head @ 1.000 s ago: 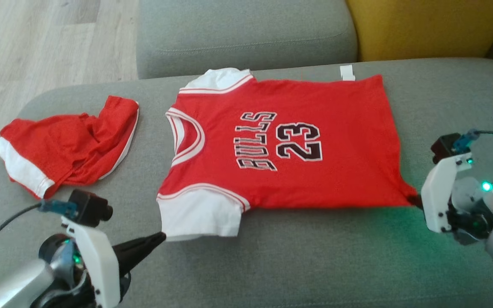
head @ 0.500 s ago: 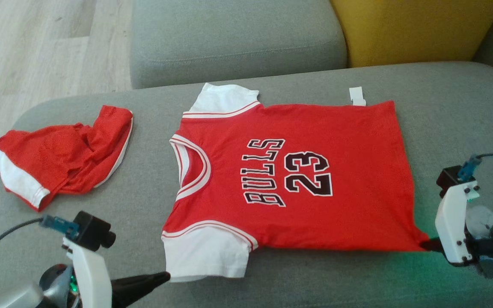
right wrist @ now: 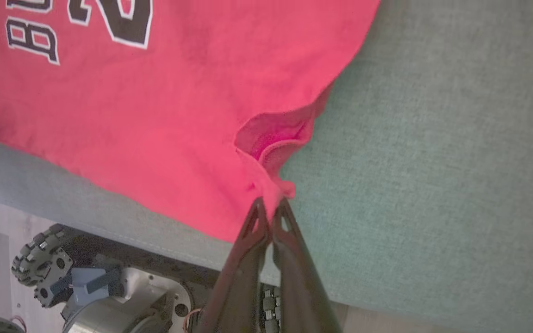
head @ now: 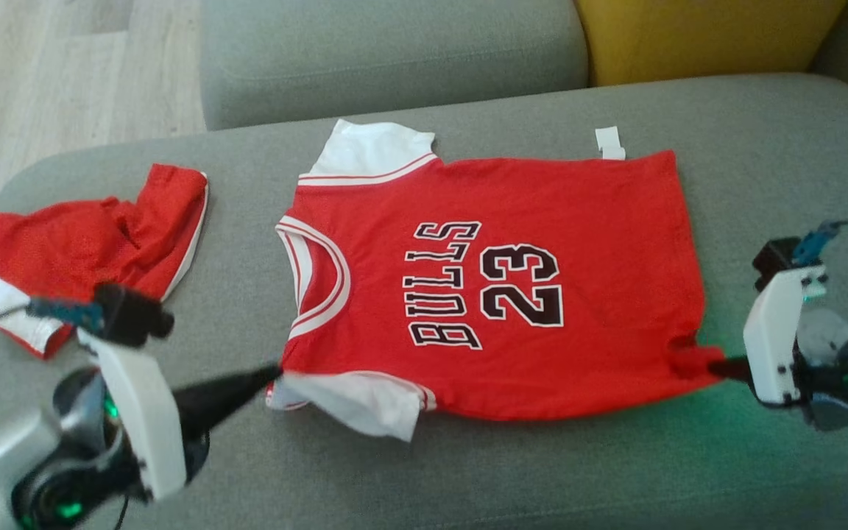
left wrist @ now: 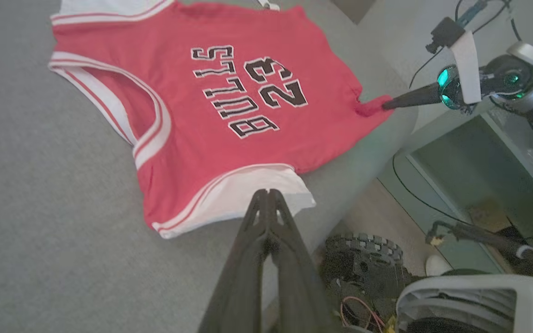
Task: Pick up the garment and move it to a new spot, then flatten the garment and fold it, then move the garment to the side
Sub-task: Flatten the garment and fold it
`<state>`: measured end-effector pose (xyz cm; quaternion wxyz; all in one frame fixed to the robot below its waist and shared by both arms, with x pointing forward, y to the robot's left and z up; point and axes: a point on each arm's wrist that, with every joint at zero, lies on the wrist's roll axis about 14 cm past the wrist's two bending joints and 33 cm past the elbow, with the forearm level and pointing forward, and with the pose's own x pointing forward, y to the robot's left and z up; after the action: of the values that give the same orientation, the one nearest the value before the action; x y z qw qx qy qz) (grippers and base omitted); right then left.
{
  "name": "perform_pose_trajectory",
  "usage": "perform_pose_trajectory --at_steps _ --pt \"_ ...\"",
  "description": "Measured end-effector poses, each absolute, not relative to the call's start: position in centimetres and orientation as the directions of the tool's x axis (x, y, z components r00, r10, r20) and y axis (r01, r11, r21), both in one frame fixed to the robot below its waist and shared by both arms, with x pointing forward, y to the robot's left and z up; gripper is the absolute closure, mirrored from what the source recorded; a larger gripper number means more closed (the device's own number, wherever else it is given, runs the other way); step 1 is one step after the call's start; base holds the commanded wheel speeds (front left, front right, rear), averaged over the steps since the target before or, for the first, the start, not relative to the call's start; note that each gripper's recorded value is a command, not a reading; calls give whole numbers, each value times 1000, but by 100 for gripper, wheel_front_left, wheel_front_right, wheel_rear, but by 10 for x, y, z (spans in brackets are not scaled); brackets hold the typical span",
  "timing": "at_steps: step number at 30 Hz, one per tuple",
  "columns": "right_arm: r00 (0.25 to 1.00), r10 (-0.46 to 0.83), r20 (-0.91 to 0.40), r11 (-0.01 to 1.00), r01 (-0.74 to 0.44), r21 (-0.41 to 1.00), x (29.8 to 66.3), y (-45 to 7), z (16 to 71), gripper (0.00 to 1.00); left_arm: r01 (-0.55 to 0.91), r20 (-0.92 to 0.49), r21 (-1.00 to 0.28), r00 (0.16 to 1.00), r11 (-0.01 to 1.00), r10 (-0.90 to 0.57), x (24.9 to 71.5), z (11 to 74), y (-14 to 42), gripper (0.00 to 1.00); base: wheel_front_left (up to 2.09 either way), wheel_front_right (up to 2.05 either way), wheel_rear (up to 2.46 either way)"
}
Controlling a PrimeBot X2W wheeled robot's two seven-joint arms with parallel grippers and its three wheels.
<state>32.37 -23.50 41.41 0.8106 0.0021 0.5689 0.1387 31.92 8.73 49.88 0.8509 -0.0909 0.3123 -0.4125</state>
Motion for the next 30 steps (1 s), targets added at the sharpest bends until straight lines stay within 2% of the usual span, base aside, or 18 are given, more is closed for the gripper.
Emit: perform_pose_trajectory --at_steps 16,30 --pt "402 191 -896 978 -159 137 384 -240 418 100 653 -370 -377 544 657 -753 410 511 64 100 0 0 0" --pt "442 153 -884 987 -111 115 408 -249 403 100 621 -358 -360 597 696 -718 465 496 62 100 0 0 0"
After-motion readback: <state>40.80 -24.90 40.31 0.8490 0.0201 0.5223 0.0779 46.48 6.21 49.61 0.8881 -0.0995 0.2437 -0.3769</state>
